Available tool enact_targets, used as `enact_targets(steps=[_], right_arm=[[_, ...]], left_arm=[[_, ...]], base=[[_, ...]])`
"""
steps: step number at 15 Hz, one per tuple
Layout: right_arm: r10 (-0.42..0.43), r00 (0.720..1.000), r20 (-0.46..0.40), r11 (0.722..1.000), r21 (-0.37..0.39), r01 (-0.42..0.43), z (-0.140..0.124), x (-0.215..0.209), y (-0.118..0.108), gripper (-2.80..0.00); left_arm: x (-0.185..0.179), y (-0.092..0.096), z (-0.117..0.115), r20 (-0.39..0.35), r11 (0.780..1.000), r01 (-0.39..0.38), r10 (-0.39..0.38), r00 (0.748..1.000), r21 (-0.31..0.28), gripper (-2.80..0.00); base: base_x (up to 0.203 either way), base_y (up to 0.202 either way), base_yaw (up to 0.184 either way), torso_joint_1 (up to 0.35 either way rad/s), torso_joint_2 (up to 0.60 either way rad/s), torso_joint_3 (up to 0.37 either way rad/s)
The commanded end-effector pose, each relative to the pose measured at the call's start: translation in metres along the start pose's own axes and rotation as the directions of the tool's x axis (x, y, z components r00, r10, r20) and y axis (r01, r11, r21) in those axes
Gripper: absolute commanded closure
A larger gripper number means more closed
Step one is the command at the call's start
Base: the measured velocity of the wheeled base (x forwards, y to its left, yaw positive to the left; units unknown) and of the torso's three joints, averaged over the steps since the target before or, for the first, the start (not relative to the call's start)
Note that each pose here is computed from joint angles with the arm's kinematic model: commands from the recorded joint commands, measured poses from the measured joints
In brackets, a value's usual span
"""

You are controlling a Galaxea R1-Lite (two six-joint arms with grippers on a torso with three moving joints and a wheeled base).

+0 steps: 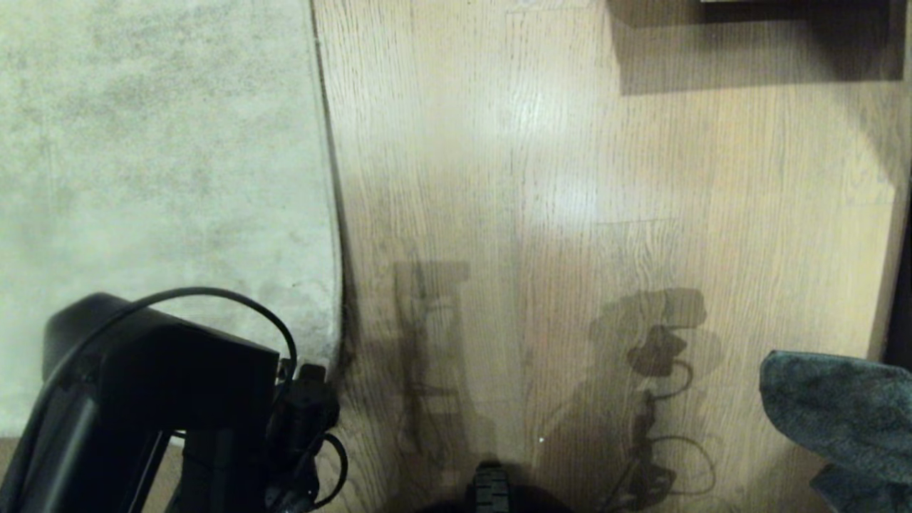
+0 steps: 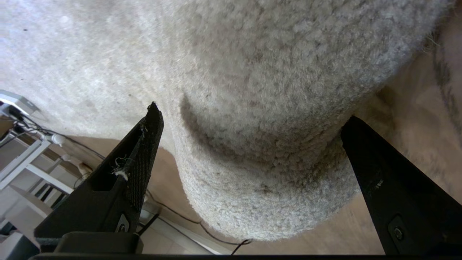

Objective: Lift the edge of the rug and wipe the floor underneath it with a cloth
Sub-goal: Lift up the carpet

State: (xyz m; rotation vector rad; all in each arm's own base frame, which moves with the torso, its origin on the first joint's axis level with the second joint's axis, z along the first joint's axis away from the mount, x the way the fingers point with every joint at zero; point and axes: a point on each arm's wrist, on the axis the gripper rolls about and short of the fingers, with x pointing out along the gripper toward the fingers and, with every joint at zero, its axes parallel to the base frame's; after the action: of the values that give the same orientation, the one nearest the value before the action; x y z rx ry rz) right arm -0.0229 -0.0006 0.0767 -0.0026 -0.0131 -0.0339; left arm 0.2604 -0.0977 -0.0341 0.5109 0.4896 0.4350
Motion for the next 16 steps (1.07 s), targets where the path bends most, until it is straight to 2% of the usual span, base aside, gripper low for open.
enact_targets(steps=[1, 5, 9, 14, 16], right_arm=[[0.0, 1.0, -0.001, 1.0, 0.0, 0.0, 0.0, 0.0, 0.0, 0.0], [0.0, 1.0, -0.001, 1.0, 0.0, 0.0, 0.0, 0.0, 0.0, 0.0], [0.0, 1.0, -0.001, 1.0, 0.0, 0.0, 0.0, 0.0, 0.0, 0.0], [0.0, 1.0, -0.001, 1.0, 0.0, 0.0, 0.0, 0.0, 0.0, 0.0], [0.0, 1.0, -0.001, 1.0, 0.0, 0.0, 0.0, 0.0, 0.0, 0.0]], left_arm=[[-0.005, 0.012, 0.006, 0.024, 0.999, -0.019, 0.02, 1.0, -0.043, -2.8], [-0.011, 0.026, 0.001, 0.001, 0.999, -0.029, 0.029, 1.0, -0.029, -2.8], [-0.012, 0.029, 0.006, 0.014, 0.998, -0.034, 0.035, 0.999, -0.049, -2.8], [-0.013, 0.047, 0.009, 0.008, 0.997, -0.065, 0.066, 0.998, -0.049, -2.8], [-0.01, 0.047, 0.012, 0.012, 0.995, -0.072, 0.073, 0.997, -0.062, -2.8]], base=[[0.0, 0.0, 0.0, 0.0, 0.0, 0.0], [0.0, 0.0, 0.0, 0.0, 0.0, 0.0], [0.0, 0.0, 0.0, 0.0, 0.0, 0.0], [0.0, 0.0, 0.0, 0.0, 0.0, 0.0], [0.0, 0.0, 0.0, 0.0, 0.0, 0.0]])
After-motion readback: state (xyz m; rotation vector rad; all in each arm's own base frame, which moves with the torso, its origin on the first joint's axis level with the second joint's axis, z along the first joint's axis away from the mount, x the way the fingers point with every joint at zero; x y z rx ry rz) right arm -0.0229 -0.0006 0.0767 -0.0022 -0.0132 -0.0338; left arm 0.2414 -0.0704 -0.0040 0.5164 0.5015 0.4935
